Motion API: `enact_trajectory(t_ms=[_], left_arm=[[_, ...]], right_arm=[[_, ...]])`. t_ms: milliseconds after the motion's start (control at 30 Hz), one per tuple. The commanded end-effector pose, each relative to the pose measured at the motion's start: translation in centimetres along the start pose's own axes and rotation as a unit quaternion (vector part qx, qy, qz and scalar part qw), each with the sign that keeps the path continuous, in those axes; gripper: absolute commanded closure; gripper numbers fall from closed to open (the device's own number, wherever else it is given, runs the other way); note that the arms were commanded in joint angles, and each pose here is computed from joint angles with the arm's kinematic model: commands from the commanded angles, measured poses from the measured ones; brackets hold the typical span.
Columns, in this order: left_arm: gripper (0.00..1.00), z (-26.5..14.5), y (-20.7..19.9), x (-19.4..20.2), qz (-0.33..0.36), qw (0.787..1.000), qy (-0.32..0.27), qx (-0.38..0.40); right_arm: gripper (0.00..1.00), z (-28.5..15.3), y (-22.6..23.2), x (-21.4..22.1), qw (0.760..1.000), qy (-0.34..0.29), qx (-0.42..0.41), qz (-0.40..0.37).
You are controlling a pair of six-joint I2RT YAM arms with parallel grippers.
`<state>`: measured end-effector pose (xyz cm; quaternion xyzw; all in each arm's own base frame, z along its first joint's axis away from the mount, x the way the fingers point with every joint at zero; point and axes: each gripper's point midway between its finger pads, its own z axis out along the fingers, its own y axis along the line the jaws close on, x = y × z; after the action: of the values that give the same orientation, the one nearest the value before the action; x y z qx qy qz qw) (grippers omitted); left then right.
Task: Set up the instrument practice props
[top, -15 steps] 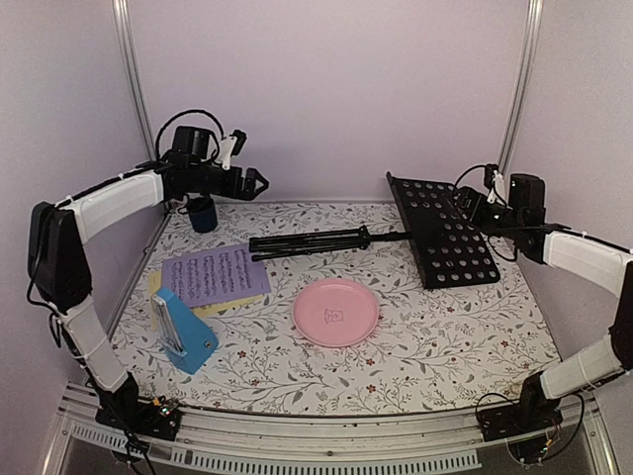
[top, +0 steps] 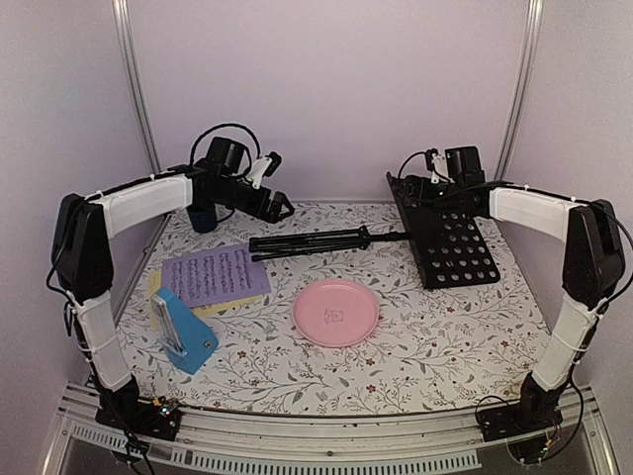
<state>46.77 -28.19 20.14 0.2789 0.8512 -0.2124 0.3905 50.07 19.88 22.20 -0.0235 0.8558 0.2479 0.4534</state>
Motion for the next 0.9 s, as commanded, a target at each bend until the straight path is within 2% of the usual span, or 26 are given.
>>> enact_trajectory(t_ms=[0,233,533,867], left_arm=[[0.01,-0.3,-0.8,-0.2,0.014,1.0,-0.005,0.0],[0.01,0.0,-0.4,0.3,0.013,1.0,-0.005,-0.011],[0.01,0.7,0.0,0.6,-0.002,1.0,-0.006,-0.017],[0.01,0.7,-0.2,1.2,-0.004,1.0,-0.005,-0.023]], right_arm=[[0.01,0.7,-2.2,0.3,0.997,0.009,0.07,-0.032],[0.01,1.7,-2.1,-1.1,0.995,0.004,0.077,-0.059],[0.01,4.2,-2.1,1.2,0.997,0.037,0.05,-0.036],[0.01,6.8,-4.0,3.2,0.993,0.08,0.082,-0.037]])
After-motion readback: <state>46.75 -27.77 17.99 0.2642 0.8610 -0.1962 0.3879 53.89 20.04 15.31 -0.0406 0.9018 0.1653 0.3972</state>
